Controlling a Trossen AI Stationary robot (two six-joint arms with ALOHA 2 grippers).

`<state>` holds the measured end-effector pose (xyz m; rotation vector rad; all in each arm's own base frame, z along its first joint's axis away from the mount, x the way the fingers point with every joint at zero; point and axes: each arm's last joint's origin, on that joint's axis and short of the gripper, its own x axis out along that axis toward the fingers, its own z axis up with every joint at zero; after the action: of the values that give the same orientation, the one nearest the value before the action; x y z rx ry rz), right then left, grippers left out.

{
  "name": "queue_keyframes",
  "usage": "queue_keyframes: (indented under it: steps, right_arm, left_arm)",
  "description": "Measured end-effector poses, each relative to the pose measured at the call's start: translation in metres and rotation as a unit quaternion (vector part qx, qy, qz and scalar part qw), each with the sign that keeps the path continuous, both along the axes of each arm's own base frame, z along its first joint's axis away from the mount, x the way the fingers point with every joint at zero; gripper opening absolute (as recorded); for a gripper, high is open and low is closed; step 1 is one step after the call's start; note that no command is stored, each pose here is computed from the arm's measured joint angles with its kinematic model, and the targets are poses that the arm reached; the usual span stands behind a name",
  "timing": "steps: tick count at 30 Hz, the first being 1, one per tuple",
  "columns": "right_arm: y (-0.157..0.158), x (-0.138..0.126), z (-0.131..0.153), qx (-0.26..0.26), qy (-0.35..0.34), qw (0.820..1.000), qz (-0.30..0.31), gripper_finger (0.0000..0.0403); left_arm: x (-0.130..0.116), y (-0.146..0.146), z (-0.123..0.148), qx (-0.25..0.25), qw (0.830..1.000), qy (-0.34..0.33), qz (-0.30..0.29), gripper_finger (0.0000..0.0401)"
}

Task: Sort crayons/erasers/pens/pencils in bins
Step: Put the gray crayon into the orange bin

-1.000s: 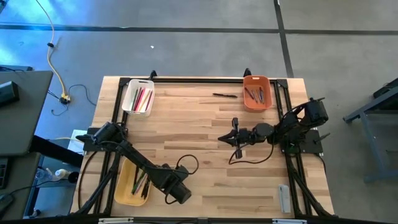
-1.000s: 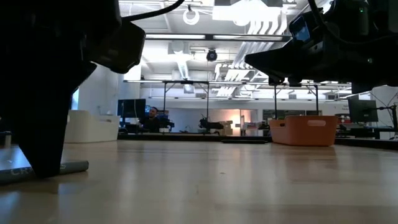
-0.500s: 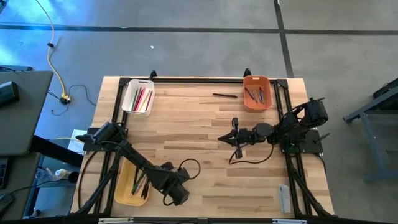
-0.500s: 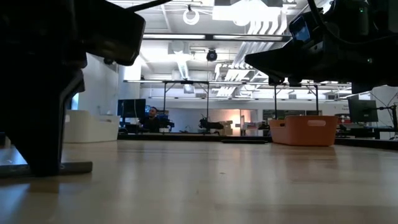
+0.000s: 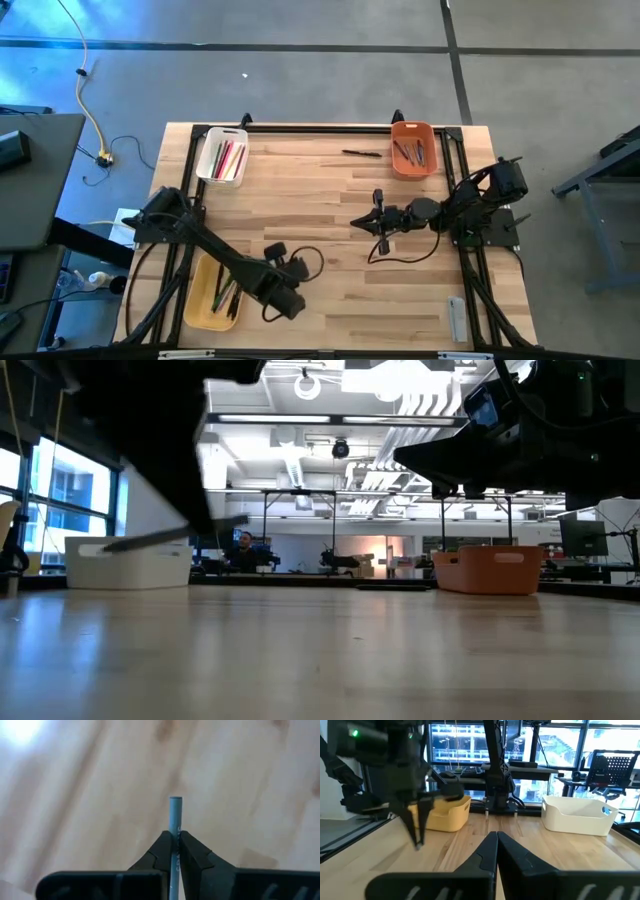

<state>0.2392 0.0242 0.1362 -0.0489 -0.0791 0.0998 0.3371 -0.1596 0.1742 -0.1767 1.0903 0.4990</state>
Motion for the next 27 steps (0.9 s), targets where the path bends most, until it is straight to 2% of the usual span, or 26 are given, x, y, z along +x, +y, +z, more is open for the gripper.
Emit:
queue_keyframes:
  steps: [5,11,15,20,27]
  right_arm:
    - [0.0,0.0,0.0,0.002,0.001,1.0,0.0,0.0]
    - [0.0,0.0,-0.001,0.002,0.003,1.0,0.0,0.0]
    - [-0.001,0.0,-0.002,0.002,0.009,1.0,-0.009,0.0]
    - [-0.002,0.001,-0.005,0.012,0.027,0.999,-0.018,0.0]
    - [-0.005,0.008,0.002,0.068,0.012,0.997,-0.026,0.0]
  left_arm:
    - [-0.009,0.011,0.02,0.036,0.999,-0.031,0.0,0.0003]
    - [-0.034,0.031,0.022,0.016,0.994,-0.107,-0.004,0.0003]
    - [-0.044,0.048,0.014,-0.003,0.982,-0.185,-0.03,0.0003]
    - [-0.049,0.076,-0.003,-0.026,0.953,-0.292,-0.074,0.0003]
    - [-0.056,0.123,-0.01,-0.034,0.884,-0.446,-0.138,0.0003]
